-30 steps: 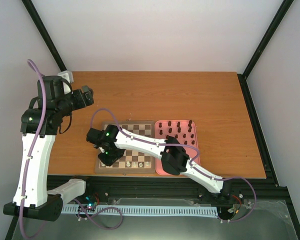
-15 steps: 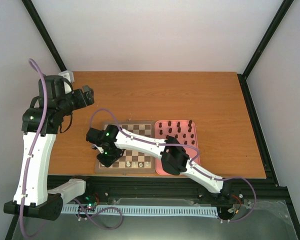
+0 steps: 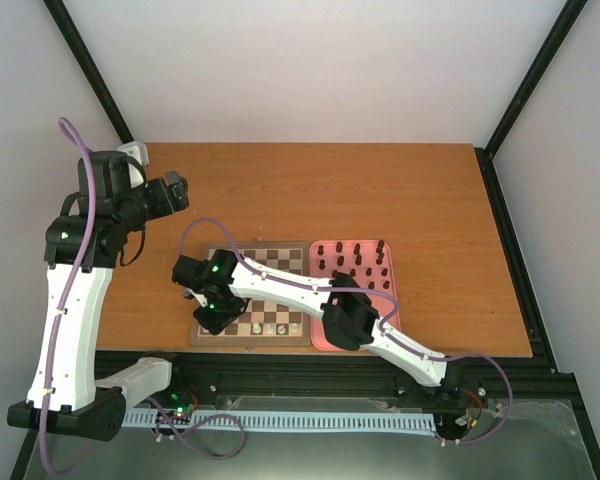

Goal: Set up the chess pieces on the board
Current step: Place the chess piece on the chessboard.

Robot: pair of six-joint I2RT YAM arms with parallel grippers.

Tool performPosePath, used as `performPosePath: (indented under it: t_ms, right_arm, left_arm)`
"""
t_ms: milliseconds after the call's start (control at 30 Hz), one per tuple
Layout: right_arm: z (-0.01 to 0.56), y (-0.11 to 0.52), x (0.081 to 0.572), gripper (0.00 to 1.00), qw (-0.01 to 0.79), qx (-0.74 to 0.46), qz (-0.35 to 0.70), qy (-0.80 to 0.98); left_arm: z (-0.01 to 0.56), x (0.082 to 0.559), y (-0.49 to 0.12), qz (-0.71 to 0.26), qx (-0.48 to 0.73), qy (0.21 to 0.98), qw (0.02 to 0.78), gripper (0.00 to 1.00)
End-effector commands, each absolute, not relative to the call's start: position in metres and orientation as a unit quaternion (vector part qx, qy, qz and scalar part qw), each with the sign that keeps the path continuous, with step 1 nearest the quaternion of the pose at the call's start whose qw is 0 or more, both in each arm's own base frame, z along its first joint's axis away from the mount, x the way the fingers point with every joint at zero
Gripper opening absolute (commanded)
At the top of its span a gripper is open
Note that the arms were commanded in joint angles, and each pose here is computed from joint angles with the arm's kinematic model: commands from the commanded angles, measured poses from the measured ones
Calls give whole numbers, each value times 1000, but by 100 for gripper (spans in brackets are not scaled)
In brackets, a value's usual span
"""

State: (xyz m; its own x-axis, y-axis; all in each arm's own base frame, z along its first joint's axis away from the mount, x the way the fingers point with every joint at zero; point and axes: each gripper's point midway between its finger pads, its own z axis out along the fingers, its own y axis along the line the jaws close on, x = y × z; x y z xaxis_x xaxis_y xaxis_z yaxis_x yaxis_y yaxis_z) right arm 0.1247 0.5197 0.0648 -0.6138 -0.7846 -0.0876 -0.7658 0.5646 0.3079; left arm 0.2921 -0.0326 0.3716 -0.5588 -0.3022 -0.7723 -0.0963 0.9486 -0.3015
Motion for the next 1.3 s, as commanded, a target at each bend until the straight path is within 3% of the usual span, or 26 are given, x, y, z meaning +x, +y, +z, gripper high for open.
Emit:
performPosePath:
  t_ms: [0, 333, 1267]
  right_arm:
    - [64, 520, 127, 28, 25, 442, -156, -883]
    - [58, 515, 132, 23, 25, 435, -140, -889]
    - [63, 517, 132, 22, 34, 433, -163, -886]
  left_arm:
    - [377, 291, -34, -114, -110, 871, 465, 100]
    - [376, 292, -34, -115, -109, 871, 464, 100]
    - [373, 295, -34, -112, -109, 873, 462, 100]
